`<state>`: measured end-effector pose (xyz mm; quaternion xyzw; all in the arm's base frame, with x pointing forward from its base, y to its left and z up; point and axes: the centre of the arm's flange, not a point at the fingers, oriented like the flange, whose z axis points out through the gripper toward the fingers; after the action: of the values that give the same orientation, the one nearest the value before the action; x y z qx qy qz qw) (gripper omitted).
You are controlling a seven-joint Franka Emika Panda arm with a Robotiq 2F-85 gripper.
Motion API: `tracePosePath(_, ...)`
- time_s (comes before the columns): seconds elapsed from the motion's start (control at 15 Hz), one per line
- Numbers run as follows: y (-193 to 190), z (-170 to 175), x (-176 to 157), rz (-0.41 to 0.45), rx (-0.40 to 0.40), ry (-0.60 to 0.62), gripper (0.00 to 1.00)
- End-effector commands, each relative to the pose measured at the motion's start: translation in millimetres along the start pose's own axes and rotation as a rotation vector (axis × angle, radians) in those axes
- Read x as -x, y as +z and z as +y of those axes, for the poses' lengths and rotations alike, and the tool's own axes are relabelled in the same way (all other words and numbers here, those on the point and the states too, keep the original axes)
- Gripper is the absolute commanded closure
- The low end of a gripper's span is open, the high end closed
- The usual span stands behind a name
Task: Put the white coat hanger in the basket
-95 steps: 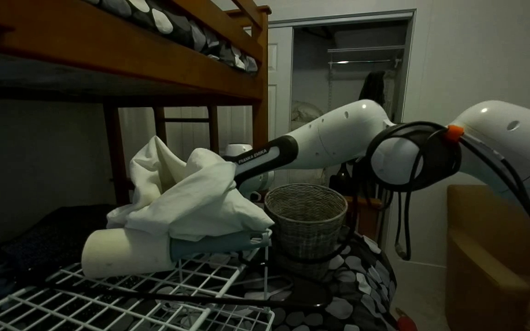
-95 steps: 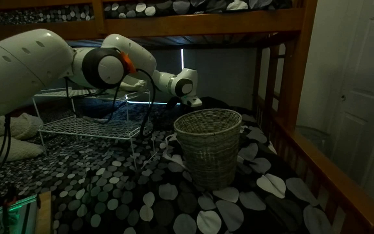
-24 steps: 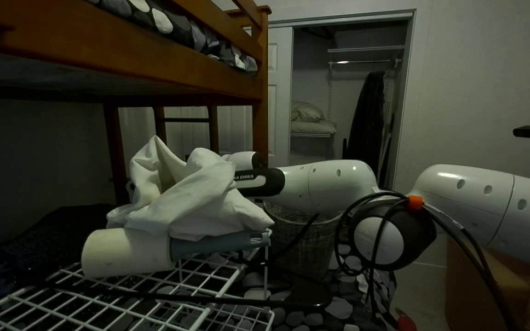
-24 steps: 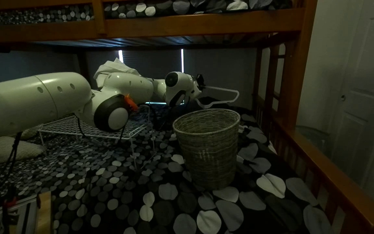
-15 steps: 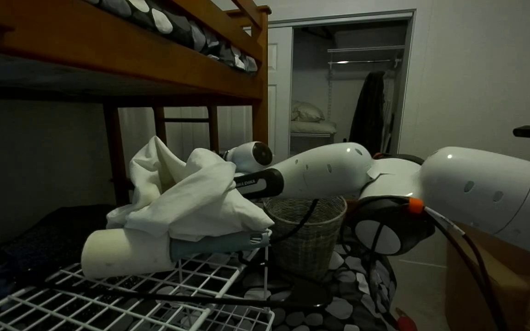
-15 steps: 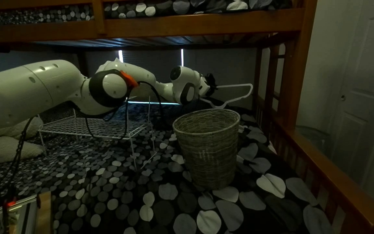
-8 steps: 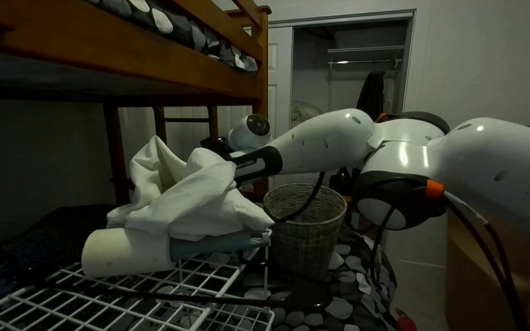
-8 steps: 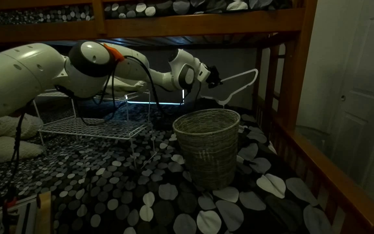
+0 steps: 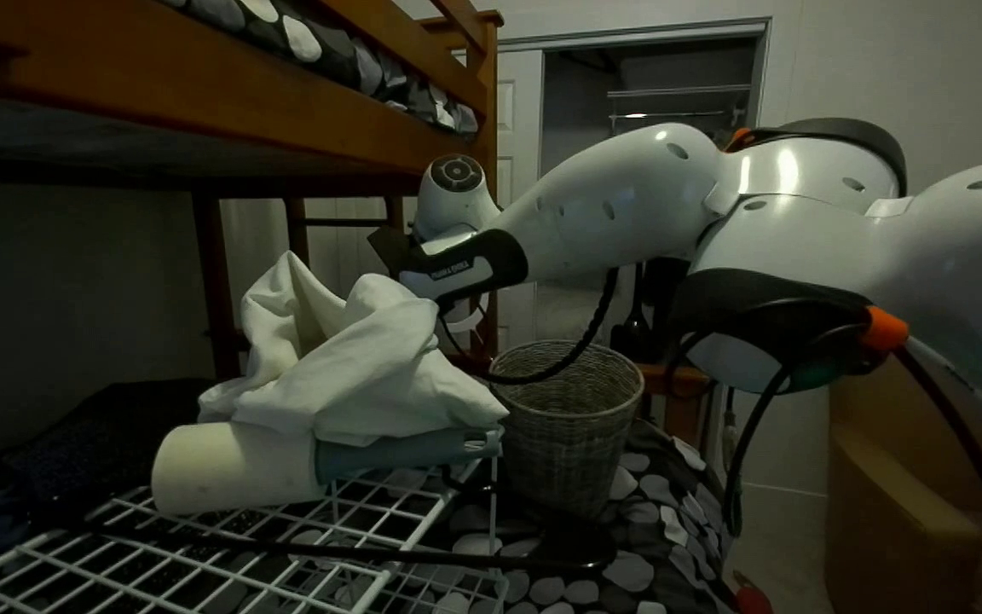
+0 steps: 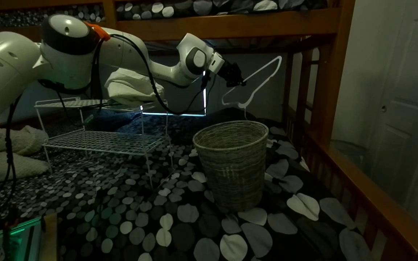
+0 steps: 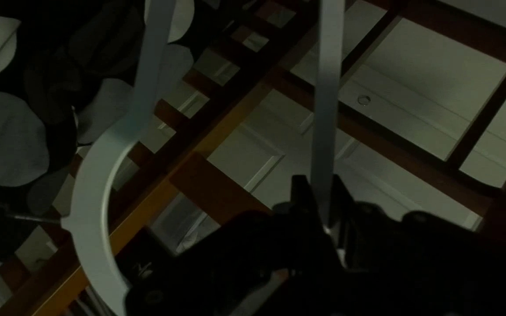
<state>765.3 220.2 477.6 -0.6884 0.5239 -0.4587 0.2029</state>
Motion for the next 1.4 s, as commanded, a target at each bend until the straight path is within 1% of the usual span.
tracePosePath(0.0, 4, 3, -1, -0.001, 0.003, 0.0, 0.88)
tracePosePath(0.07, 6, 4, -2, -0.001, 0.002, 0.001, 0.97)
tracePosePath(0.13, 5, 3, -7, 0.045, -0.021, -0.048, 0.97)
tracePosePath(0.33, 3, 2, -15, 0.103, -0.047, -0.23, 0.97)
tracePosePath(0.47, 6, 2, -19, 0.151, -0.066, -0.307, 0.97)
tracePosePath(0.53, 10, 1, -21, 0.161, -0.067, -0.327, 0.97)
tracePosePath(0.6, 11, 4, -21, 0.151, -0.049, -0.336, 0.97)
tracePosePath(0.67, 5, 7, -21, 0.144, -0.002, -0.342, 0.97)
tracePosePath(0.8, -13, 14, -23, 0.177, 0.065, -0.378, 0.97)
tracePosePath(1.0, -46, 17, -30, 0.243, 0.076, -0.407, 0.97)
tracePosePath(1.13, -71, 16, -32, 0.251, 0.066, -0.411, 0.97)
tracePosePath(1.33, -105, 22, -39, 0.251, 0.088, -0.399, 0.97)
